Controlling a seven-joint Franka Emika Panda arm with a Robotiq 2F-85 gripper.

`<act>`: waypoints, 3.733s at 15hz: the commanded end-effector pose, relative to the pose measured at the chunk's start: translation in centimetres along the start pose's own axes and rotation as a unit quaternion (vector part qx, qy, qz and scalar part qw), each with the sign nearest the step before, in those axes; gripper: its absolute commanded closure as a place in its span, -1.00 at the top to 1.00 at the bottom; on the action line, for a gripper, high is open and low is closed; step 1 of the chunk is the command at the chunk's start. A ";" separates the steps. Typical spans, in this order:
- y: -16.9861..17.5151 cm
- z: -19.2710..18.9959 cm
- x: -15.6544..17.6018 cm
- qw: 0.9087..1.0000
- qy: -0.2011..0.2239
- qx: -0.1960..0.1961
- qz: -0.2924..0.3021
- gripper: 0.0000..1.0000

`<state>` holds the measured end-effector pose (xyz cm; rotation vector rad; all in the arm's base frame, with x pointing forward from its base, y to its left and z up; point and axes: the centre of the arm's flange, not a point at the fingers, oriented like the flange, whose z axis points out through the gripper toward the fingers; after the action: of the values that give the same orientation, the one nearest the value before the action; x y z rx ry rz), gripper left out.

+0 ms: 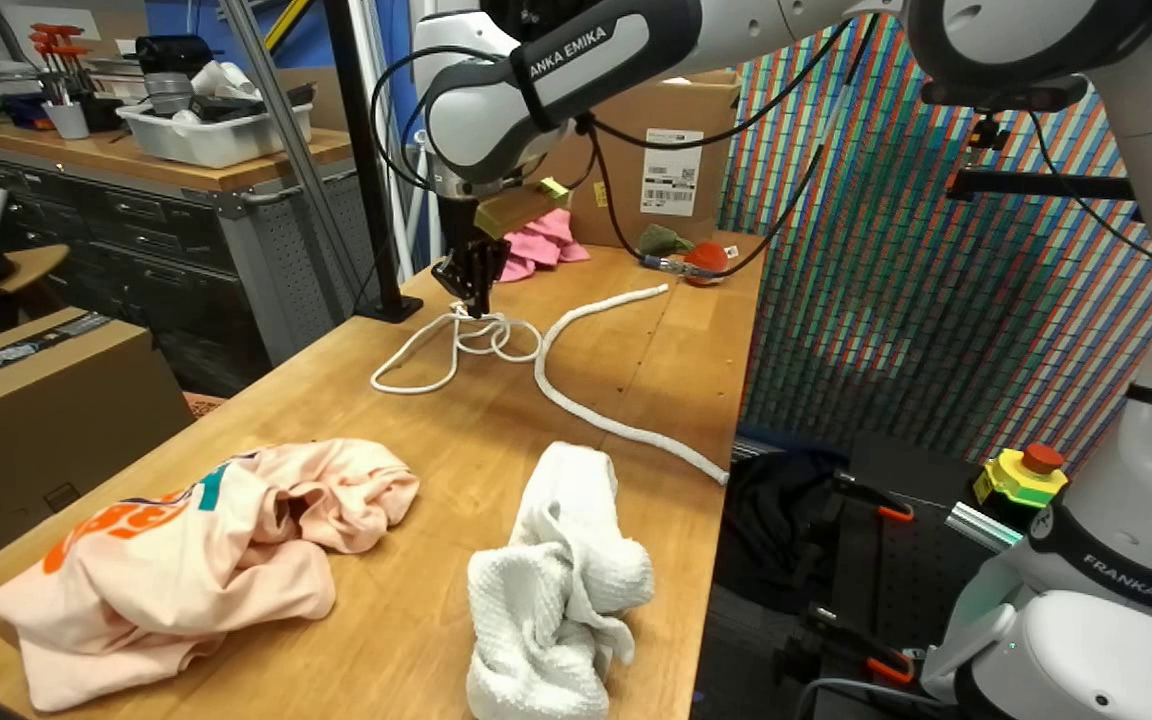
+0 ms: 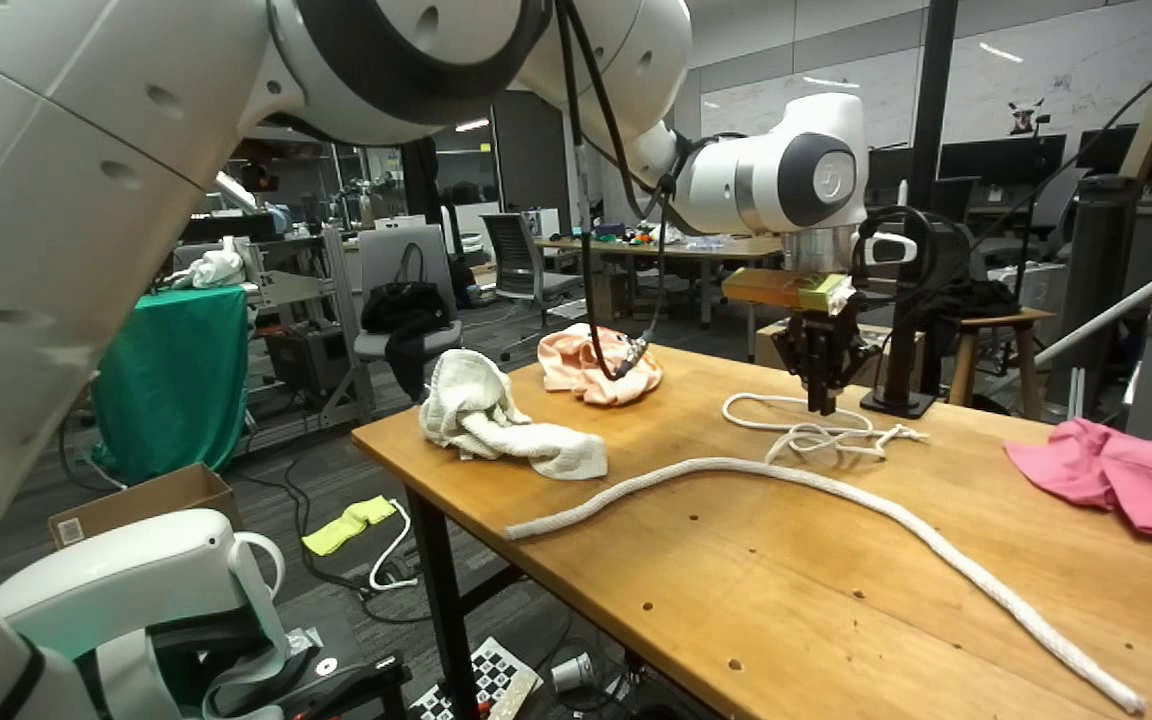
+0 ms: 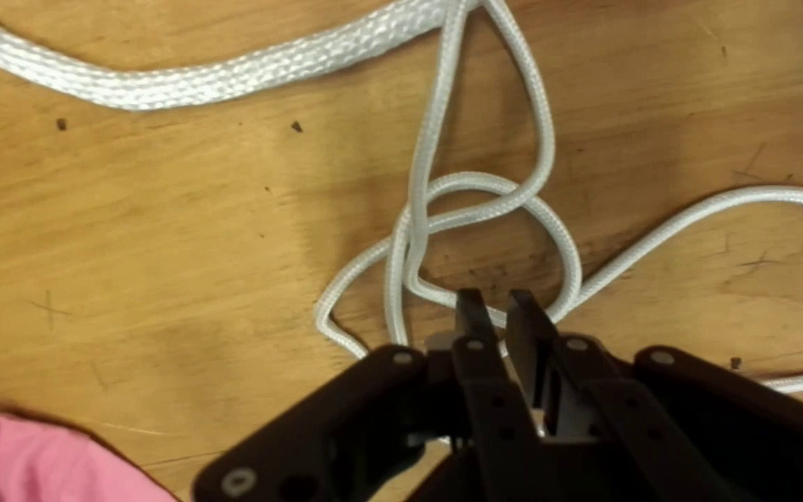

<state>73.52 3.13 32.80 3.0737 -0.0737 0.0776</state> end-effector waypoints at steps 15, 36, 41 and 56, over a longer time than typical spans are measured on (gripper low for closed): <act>2.8 2.2 -0.1 0.998 -0.005 -0.044 0.036 1.00; 0.0 4.6 -1.6 0.998 -0.051 -0.004 0.034 0.31; -1.1 4.5 -0.9 0.998 -0.046 0.004 0.034 -0.47; -3.9 3.8 1.8 0.999 0.011 -0.007 0.048 -0.80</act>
<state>73.40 5.68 28.36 3.0792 -0.1900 0.0175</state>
